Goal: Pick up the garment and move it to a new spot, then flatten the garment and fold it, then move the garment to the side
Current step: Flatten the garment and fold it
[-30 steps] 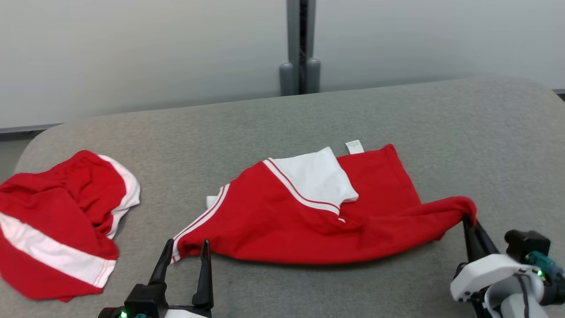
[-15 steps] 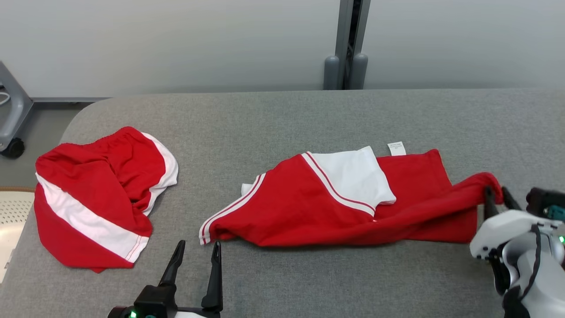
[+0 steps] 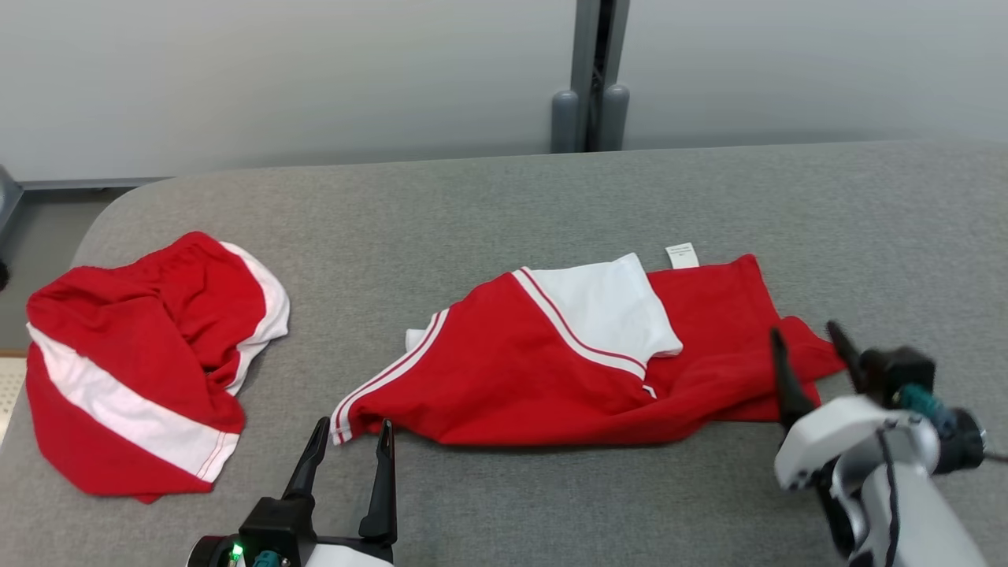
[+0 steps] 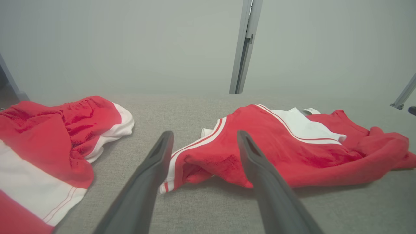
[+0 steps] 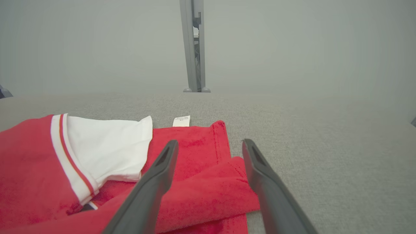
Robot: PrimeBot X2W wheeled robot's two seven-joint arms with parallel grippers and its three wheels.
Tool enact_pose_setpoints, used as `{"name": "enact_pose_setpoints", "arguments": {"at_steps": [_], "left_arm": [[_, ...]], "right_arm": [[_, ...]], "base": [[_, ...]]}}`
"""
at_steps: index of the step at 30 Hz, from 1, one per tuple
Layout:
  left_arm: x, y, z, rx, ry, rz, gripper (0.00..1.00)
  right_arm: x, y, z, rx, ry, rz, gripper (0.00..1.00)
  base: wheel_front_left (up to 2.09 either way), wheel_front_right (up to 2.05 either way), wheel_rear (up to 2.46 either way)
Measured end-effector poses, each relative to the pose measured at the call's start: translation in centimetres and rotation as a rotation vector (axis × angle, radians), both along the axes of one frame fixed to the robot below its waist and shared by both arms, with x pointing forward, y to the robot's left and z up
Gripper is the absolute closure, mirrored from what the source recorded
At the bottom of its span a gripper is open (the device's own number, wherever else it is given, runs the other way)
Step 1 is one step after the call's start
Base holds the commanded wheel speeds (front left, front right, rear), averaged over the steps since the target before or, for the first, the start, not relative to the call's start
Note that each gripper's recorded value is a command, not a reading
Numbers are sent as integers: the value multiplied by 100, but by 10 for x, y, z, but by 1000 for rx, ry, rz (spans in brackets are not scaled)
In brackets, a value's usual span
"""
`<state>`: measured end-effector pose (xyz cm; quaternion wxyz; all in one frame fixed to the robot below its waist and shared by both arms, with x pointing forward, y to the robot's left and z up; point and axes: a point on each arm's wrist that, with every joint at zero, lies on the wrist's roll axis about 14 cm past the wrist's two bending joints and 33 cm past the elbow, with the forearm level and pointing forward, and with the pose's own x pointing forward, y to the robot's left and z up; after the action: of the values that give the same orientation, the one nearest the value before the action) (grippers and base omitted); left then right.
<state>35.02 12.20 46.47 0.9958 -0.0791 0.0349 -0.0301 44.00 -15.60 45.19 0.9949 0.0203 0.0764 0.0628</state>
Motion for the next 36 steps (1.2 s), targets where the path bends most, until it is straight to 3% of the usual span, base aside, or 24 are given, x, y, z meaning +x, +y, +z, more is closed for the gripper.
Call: {"name": "enact_pose_setpoints", "arguments": {"at_steps": [6,16,36], "left_arm": [[2,-9,2,-1,-8,-29,0],[2,-20,14,-1,-46,-64,0],[-9,-21,12,-3,-38,-67,0]], "right_arm": [[-41,21,-12,69,13,53,0],[-78,14,9,178,-68,3,0],[-110,5,26,182,-136,-24,0]], "base": [[0,0,0],[0,0,0],[0,0,0]]}}
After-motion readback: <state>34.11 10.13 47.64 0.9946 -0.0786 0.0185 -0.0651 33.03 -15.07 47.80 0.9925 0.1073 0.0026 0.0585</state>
